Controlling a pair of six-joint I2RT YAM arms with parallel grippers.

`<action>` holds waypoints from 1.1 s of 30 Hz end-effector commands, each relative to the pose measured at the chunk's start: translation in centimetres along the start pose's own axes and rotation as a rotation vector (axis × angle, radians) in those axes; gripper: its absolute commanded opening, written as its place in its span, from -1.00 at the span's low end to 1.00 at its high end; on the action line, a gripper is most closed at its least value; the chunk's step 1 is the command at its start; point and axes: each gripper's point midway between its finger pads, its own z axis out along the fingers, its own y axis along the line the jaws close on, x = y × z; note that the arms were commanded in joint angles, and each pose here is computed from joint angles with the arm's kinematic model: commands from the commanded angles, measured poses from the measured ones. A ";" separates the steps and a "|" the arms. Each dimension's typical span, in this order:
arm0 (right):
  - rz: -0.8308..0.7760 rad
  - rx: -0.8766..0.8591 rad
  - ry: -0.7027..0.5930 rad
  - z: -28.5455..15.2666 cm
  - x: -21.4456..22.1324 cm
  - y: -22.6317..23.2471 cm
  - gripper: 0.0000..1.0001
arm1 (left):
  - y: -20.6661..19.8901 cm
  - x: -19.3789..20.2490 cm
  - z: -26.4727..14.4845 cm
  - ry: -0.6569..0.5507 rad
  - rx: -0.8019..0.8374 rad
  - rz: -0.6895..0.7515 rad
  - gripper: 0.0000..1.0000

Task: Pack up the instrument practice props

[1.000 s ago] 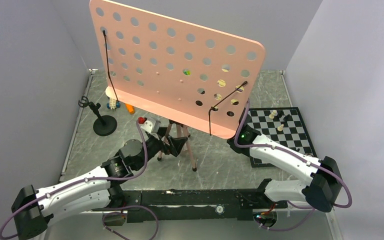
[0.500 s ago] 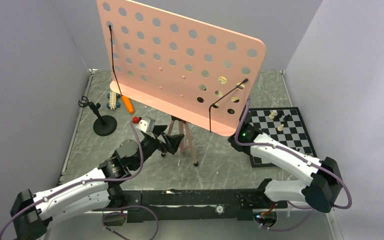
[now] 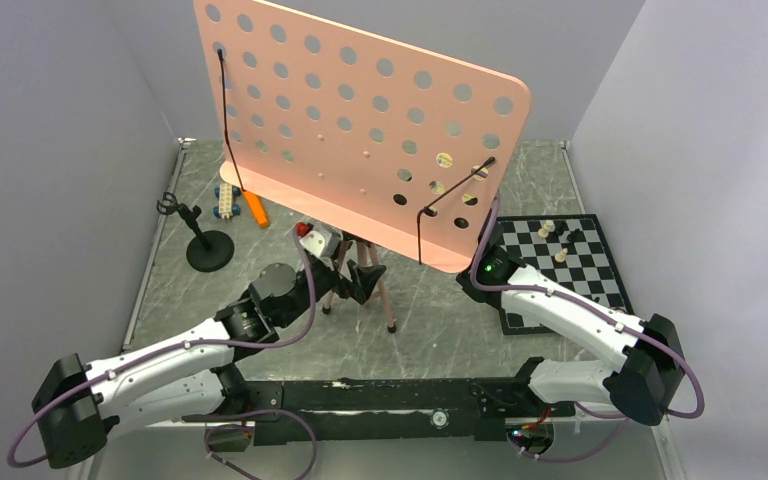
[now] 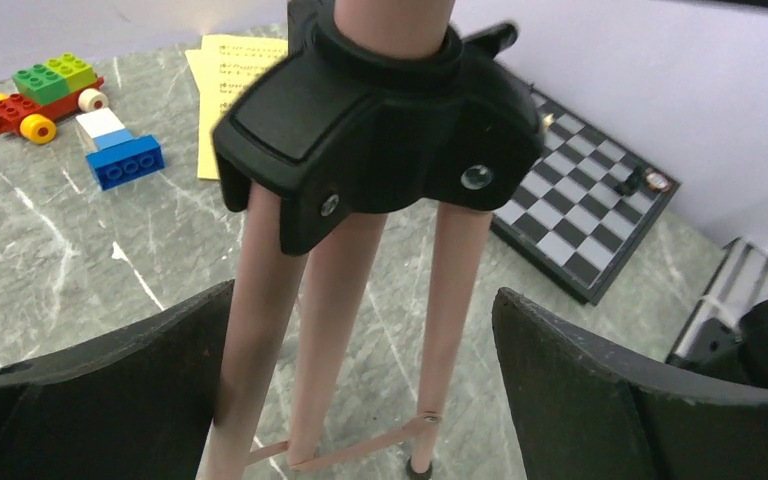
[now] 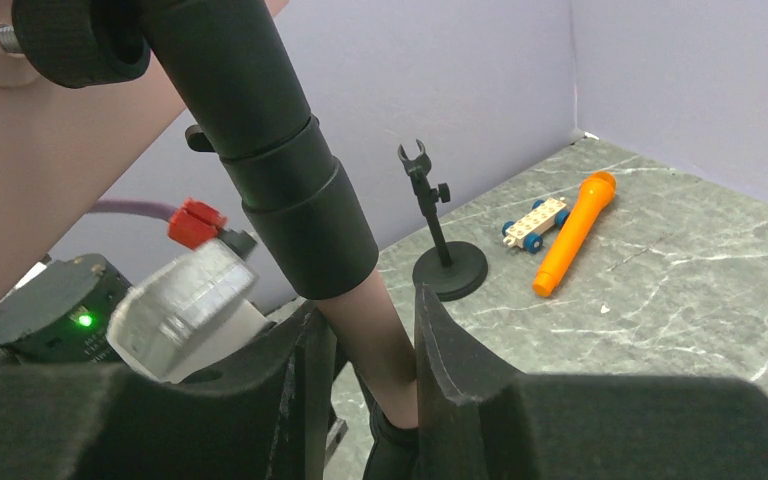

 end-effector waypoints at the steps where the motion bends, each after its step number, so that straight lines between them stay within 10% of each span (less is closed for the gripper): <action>1: 0.160 0.083 0.116 -0.4 2.7 -1.0 -1.00 | 0.6 0.2 0.9 0.026 -0.042 0.060 0.99; 6: 0.164 0.080 0.125 -0.3 3.1 -1.0 -1.00 | 1.4 2.5 1.3 0.054 -0.065 0.056 0.86; 15: 0.152 0.076 0.135 -0.2 3.2 -1.1 -1.00 | 0.7 3.9 3.1 0.086 -0.031 0.070 -0.22; 26: 0.112 0.029 0.088 0.3 2.2 -0.5 -1.00 | -0.3 3.6 1.9 0.078 0.043 0.106 -0.90; 33: 0.077 0.013 0.074 0.8 1.6 -0.5 -0.51 | -0.5 5.0 1.7 0.117 0.072 0.113 -1.00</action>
